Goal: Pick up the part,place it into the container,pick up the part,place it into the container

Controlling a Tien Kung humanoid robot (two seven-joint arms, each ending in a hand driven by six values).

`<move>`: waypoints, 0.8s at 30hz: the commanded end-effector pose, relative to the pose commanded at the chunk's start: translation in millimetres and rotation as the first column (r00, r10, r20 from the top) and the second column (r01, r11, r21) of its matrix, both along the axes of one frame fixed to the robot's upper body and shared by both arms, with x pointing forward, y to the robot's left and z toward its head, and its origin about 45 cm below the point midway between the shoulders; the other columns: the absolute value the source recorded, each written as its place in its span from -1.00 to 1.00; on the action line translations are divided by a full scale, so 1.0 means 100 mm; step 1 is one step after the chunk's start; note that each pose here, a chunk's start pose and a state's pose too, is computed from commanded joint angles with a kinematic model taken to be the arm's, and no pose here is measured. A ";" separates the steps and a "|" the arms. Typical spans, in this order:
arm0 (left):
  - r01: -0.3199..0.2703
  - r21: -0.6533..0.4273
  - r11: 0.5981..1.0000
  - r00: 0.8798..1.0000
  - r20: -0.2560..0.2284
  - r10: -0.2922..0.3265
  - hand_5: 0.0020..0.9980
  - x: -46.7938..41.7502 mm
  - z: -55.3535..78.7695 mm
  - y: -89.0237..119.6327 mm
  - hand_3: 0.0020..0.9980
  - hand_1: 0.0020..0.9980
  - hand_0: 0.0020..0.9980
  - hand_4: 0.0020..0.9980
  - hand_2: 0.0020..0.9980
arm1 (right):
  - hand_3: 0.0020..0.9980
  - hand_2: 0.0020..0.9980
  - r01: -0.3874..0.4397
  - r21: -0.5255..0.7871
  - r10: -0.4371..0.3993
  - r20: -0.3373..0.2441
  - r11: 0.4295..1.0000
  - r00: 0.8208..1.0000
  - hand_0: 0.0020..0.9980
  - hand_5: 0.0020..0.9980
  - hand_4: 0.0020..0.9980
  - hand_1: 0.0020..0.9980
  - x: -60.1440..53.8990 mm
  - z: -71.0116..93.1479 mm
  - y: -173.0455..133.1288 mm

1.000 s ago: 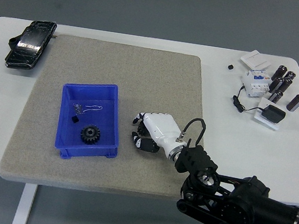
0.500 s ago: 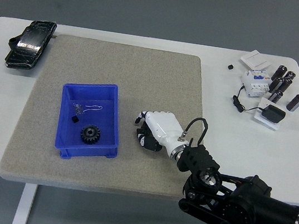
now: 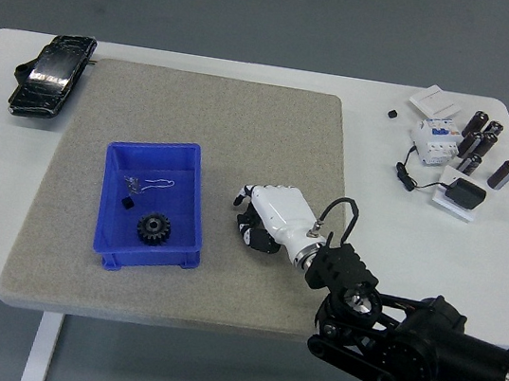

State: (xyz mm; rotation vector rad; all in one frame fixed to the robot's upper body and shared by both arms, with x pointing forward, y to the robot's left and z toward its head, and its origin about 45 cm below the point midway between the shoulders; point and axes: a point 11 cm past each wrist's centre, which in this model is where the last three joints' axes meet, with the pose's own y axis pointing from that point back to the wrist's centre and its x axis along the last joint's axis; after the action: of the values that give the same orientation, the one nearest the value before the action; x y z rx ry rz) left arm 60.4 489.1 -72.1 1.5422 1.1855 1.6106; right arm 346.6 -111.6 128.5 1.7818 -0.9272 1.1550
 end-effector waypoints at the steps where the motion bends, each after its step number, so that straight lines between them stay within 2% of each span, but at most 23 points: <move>1: 0.000 0.000 1.000 1.000 0.000 0.000 -0.26 0.000 0.00 0.00 0.18 0.35 0.44 0.37 0.29 | 0.24 -0.05 0.000 -0.001 0.000 -0.001 1.000 1.000 -0.45 -0.76 -0.09 -0.19 0.00 -0.01 0.00; 10: 0.000 0.005 1.000 1.000 0.003 0.000 -0.27 0.003 0.00 0.01 0.18 0.35 0.44 0.37 0.29 | 0.21 -0.07 -0.004 0.010 0.004 0.003 1.000 1.000 -0.47 -0.75 -0.14 -0.21 -0.02 0.00 0.01; 11: 0.000 0.006 1.000 1.000 0.004 0.000 -0.27 0.003 0.00 0.01 0.18 0.35 0.44 0.37 0.30 | 0.20 -0.09 -0.004 0.012 0.004 0.004 1.000 1.000 -0.48 -0.81 -0.17 -0.21 -0.02 0.00 0.01; 16: -0.001 0.008 1.000 1.000 0.005 0.001 -0.27 0.003 0.00 0.01 0.18 0.35 0.44 0.37 0.30 | 0.20 -0.09 -0.003 0.021 0.003 0.008 1.000 1.000 -0.48 -0.81 -0.17 -0.21 -0.02 0.01 0.01; 17: -0.001 0.008 1.000 1.000 0.005 0.001 -0.25 0.003 0.00 0.01 0.18 0.35 0.44 0.38 0.31 | 0.14 -0.11 -0.003 0.023 0.002 0.008 1.000 1.000 -0.48 -0.86 -0.26 -0.23 -0.02 0.01 0.01; 22: -0.002 0.009 1.000 1.000 0.005 0.002 -0.25 0.001 0.00 0.01 0.18 0.35 0.44 0.38 0.31 | 0.14 -0.11 0.002 0.049 -0.003 0.013 0.999 1.000 -0.48 -0.86 -0.26 -0.23 -0.02 0.04 0.03; 24: -0.003 0.009 1.000 1.000 0.006 0.003 -0.25 0.002 0.00 0.01 0.18 0.35 0.44 0.38 0.31 | 0.09 -0.13 0.006 0.063 -0.007 0.017 0.998 1.000 -0.49 -0.92 -0.24 -0.24 -0.01 0.07 0.04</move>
State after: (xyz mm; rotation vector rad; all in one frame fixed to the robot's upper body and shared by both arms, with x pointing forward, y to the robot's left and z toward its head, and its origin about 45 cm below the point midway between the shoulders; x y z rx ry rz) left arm 60.6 489.8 -71.9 1.5414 1.1791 1.6236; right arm 345.6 -108.1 135.3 1.8198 -0.9885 1.1504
